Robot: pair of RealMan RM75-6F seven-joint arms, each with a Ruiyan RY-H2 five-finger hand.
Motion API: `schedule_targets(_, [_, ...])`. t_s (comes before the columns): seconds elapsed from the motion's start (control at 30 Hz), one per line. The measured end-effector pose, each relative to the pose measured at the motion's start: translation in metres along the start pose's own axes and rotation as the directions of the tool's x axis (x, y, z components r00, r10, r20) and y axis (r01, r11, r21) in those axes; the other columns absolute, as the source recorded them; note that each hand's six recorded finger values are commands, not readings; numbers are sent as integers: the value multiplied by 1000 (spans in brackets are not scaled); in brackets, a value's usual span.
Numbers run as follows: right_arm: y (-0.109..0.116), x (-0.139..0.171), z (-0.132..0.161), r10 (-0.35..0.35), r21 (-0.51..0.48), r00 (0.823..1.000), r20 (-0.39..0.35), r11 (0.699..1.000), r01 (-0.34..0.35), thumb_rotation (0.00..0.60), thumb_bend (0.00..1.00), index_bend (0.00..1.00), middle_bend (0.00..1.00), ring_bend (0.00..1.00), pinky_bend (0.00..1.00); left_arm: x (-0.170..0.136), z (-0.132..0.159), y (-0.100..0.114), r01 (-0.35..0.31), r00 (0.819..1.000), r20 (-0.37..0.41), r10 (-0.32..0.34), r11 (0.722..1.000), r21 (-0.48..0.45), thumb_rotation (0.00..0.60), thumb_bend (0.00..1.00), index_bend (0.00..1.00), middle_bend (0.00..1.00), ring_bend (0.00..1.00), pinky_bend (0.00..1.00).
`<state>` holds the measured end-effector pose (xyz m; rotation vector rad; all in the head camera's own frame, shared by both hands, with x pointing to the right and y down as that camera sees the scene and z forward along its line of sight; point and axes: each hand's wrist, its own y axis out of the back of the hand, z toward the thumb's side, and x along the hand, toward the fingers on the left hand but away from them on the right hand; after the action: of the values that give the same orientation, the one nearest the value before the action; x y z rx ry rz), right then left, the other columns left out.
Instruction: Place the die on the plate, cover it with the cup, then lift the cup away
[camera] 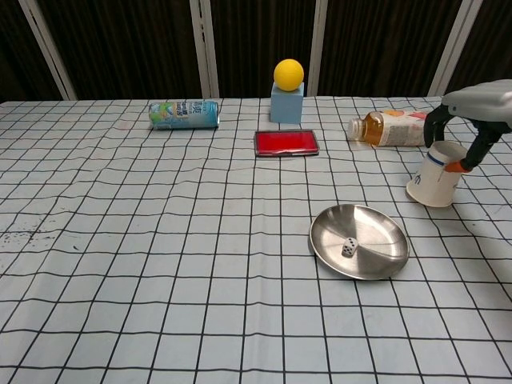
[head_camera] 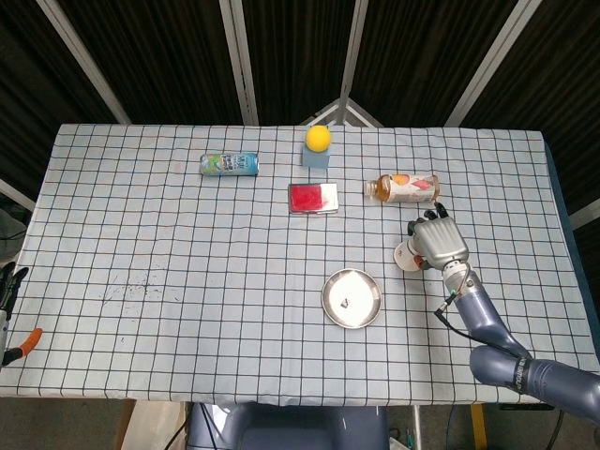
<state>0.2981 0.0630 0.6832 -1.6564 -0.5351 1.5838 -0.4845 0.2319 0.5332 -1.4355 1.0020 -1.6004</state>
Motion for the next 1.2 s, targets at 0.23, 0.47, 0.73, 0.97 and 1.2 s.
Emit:
schedule_targets(0.23, [-1,1,-1,5,5,1000,1,1000,-5,600,388,489,455,235,63,0,0,-1,6,1000,0,-6,1000,1,600,360,21,0,0,0])
schedule_targets(0.47, [10,4,2,-30,10,999,-18,999,30,600,401,494,462,241,64,0,-1,0,5,1000,-1,-5,1000,-2,600,360,21,0,0,0])
schedule_targets(0.73, [33,37,32,-116,24,990,-78,993,118,600,401,516,464,241,63,-1,-2,2,10,1000,3,-9,1000,-20,600,360,21,0,0,0])
schedule_targets(0.97, [39,85,63,-136,58,981,-139,988,145,600,401,516,464,241,63,-1,-1,1,17,1000,13,-17,1000,-23,600,360,21,0,0,0])
schedule_targets(1.2, [37,106,75,-179,110,969,-172,974,200,600,401,516,464,241,63,-1,-1,0,18,1000,8,-18,1000,-22,600,360,21,0,0,0])
